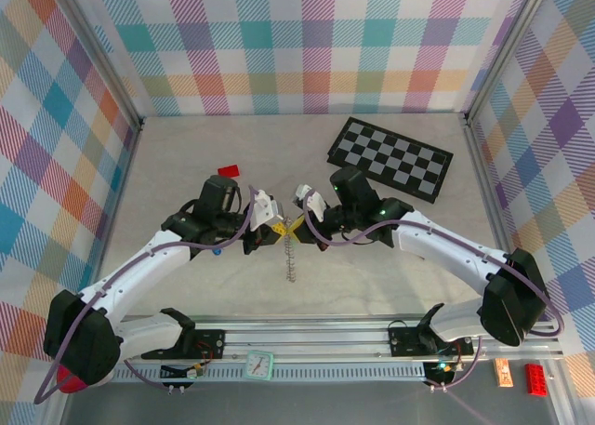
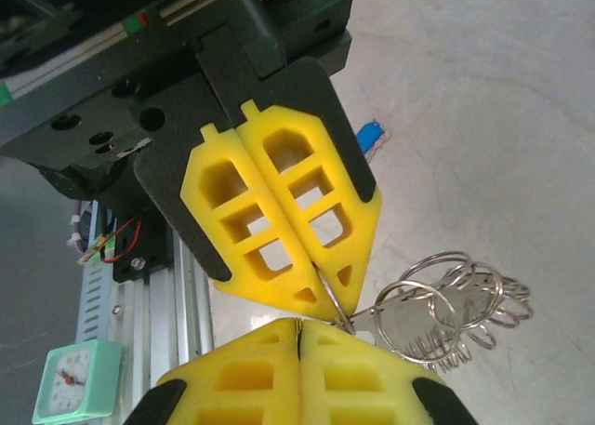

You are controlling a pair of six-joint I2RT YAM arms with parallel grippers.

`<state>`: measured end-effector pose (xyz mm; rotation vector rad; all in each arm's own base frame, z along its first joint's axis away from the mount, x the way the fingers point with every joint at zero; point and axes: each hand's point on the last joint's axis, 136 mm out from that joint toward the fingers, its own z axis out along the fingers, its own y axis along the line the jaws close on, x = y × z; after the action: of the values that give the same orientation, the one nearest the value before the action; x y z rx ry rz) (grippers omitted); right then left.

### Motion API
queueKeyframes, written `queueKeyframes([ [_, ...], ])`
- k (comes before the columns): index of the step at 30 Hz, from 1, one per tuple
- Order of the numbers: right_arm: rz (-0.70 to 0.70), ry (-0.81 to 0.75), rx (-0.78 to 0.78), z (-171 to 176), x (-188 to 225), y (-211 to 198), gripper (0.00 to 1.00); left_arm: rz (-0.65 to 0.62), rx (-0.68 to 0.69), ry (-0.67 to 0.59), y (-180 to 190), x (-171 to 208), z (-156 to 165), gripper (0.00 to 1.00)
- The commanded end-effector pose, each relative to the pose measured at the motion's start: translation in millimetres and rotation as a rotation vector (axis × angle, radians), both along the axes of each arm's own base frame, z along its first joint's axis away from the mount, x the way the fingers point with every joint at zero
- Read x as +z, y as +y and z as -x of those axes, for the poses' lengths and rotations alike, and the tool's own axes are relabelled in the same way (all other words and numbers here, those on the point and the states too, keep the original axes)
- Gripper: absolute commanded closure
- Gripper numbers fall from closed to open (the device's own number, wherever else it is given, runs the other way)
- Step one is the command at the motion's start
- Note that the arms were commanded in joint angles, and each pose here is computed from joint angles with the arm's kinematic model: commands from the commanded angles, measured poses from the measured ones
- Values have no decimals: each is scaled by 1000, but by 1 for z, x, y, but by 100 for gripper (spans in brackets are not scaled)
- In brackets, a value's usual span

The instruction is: Put the keys on the keyring

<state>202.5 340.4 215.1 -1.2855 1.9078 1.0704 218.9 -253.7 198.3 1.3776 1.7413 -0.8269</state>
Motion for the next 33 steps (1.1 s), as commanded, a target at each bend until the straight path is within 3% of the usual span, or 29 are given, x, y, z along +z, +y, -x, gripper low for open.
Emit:
queueKeyframes([
  [1,-39,-62,-20,-9,18,6,100,31,-21,-22,-7,13,0,100],
  [15,64,-3,-166,-31,4,0,100,3,-40,-110,-1,14,1,100],
  [21,116,63,-177,-30,-10,-1,100,48,-19,-214,0,26,-2,100],
  [33,111,173,-179,-28,-11,1,100,39,-27,-276,3,20,1,100],
])
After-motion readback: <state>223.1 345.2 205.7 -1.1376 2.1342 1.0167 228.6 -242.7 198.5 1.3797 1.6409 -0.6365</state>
